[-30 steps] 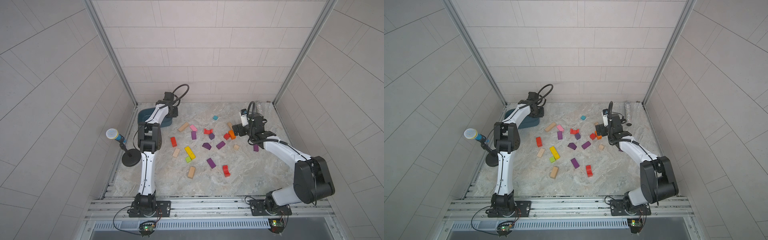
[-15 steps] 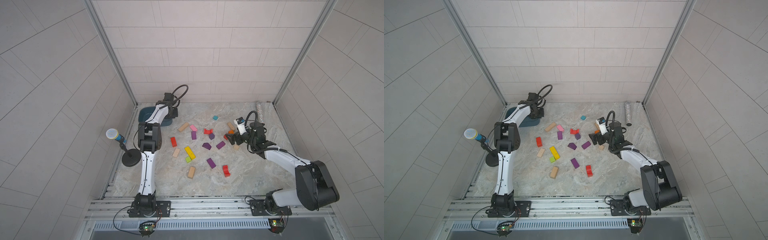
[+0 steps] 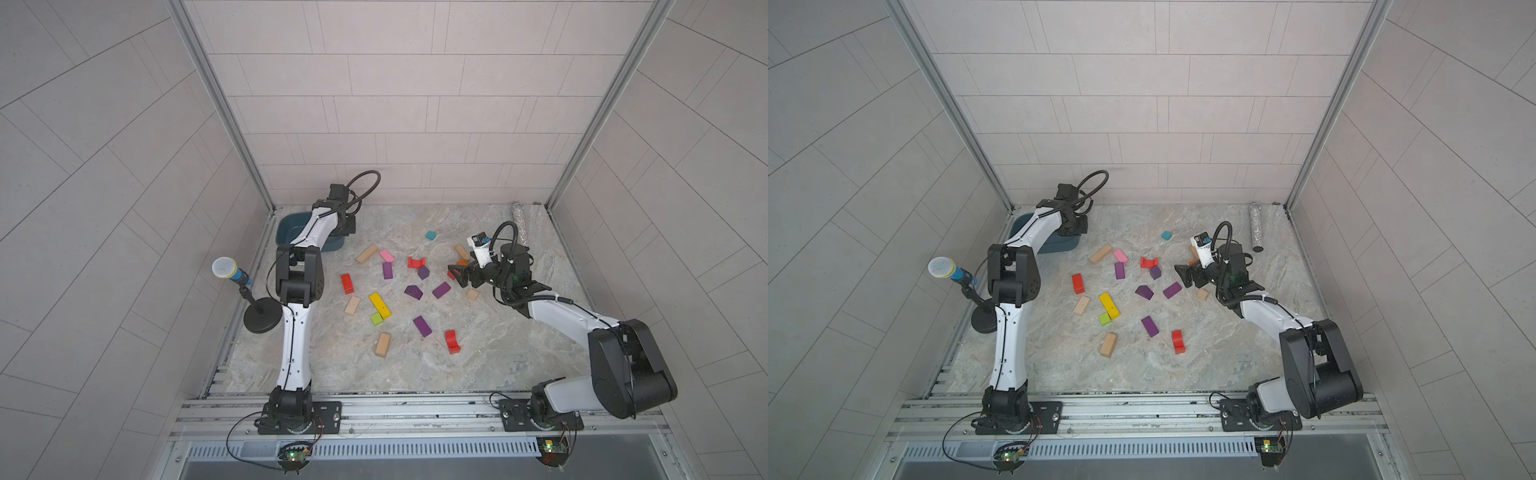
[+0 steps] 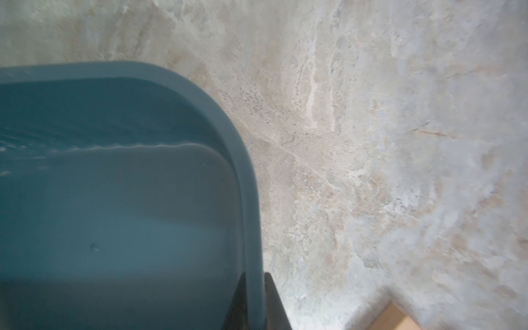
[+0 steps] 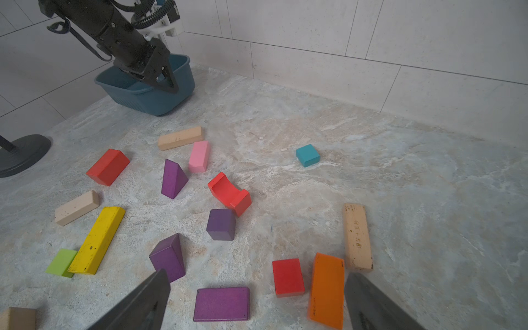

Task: Pick purple bricks into the storage bin
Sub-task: Pick up the storage box at the center of the board, then place the storage box at the center of the board, then adjust the storage box at the center of the board, then pick up the building block from the center of the board.

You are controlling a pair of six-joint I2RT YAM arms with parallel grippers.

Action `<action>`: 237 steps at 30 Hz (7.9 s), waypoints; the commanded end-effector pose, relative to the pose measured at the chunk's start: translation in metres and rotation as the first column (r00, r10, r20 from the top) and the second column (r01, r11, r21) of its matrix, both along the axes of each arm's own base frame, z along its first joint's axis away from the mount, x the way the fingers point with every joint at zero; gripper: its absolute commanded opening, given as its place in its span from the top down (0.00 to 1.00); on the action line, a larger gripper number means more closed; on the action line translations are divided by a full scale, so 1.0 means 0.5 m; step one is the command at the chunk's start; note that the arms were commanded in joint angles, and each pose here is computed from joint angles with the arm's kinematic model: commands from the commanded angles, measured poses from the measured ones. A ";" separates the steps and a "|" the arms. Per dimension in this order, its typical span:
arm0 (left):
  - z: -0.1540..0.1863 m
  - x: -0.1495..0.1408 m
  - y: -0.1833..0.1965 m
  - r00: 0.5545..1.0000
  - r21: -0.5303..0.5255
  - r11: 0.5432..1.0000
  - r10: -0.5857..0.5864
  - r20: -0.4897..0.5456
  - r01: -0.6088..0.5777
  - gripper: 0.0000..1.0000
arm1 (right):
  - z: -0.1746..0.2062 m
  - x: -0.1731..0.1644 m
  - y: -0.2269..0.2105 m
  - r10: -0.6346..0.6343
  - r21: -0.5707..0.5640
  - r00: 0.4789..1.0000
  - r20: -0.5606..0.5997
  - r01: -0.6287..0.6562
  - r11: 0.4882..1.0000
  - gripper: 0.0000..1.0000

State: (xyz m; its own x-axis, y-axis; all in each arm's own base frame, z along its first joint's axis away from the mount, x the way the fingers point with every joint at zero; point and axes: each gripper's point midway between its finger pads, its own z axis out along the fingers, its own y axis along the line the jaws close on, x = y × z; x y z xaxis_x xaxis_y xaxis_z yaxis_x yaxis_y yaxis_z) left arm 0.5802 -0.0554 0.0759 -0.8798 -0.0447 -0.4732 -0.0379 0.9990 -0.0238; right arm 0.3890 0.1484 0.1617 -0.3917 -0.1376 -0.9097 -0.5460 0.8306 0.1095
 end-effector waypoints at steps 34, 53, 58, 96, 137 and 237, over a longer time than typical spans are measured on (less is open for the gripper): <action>0.132 0.002 -0.439 0.972 -0.078 0.995 -0.035 0.232 0.054 1.00 | 0.002 -0.034 -0.024 -0.031 0.114 0.999 0.039 0.026 0.993 0.00; 0.049 0.018 -0.525 0.963 -0.155 0.980 -0.080 0.256 0.122 0.68 | -0.011 -0.031 -0.019 -0.020 0.135 0.999 0.033 0.015 0.991 0.00; 0.052 0.023 -0.532 0.958 -0.165 0.977 -0.090 0.272 0.138 0.59 | -0.013 -0.028 -0.017 -0.018 0.143 0.999 0.032 0.014 0.990 0.00; 0.140 0.055 -0.019 0.975 0.223 0.961 -0.190 0.112 0.162 0.00 | -0.032 -0.031 -0.005 0.013 0.171 1.000 -0.011 -0.011 0.985 0.00; -0.049 0.054 -0.015 0.998 -0.014 0.998 -0.059 -0.037 0.059 0.98 | -0.057 -0.018 0.004 0.030 0.180 0.998 -0.050 -0.021 0.983 0.00; 0.204 -0.523 -0.162 0.652 -0.292 0.823 -0.121 0.748 0.487 0.00 | -0.140 0.037 0.189 0.063 -0.290 0.971 -0.230 -0.130 0.948 0.16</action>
State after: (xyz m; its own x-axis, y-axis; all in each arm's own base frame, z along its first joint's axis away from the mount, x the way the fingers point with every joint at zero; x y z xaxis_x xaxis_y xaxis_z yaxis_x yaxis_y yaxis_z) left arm 0.3196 -0.1331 0.1611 -0.3935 -0.1395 -0.9087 0.4459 0.8354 -0.3214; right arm 0.4134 0.2415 0.1071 -0.5199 -0.3889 -0.7606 -0.6174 0.7864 0.0199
